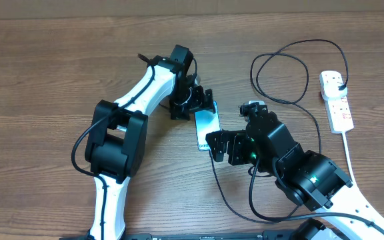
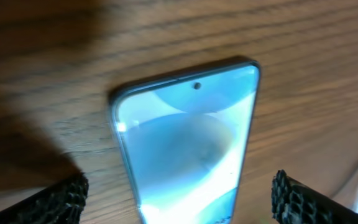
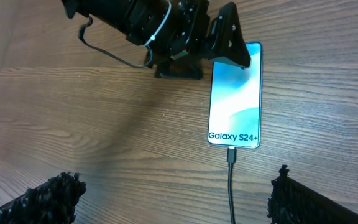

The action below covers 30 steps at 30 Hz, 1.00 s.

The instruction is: Plug charger to phone and switch on socket

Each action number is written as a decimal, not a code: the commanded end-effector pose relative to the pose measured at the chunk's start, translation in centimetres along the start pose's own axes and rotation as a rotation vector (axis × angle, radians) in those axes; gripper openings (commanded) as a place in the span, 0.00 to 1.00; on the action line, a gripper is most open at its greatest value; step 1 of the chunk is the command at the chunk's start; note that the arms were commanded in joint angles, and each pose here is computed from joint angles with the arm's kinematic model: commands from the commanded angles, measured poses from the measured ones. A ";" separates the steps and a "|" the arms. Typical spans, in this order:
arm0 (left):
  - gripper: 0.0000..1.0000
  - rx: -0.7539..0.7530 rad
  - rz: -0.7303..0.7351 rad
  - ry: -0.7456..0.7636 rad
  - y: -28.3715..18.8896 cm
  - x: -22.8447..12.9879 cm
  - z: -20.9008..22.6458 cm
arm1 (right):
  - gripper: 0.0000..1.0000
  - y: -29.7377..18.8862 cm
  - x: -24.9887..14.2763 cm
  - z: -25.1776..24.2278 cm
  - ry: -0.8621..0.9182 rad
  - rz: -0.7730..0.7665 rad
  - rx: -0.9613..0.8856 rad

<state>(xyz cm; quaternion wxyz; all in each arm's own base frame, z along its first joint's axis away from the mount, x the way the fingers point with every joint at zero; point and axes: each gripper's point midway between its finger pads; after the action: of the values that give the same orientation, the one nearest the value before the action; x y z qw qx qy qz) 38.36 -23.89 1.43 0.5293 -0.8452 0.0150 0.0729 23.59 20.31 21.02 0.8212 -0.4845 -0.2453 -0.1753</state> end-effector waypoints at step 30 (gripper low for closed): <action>1.00 0.502 -0.796 0.044 -30.1 -15.7 5.7 | 0.11 -4.3 4.1 -20.0 0.482 -0.192 -0.587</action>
<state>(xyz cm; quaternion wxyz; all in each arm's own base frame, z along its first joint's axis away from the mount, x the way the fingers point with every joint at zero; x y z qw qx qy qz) 27.55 -9.11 26.93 0.7033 -0.6559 -0.2243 -0.1575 28.61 3.79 18.69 0.6811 -0.6130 -0.0625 -0.3955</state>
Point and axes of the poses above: each gripper's point midway between its finger pads, its own y axis out along the fingers, its own z axis along the line the jaws close on, x = y × z, and after that the axes turned 3 degrees about -y, right-handed
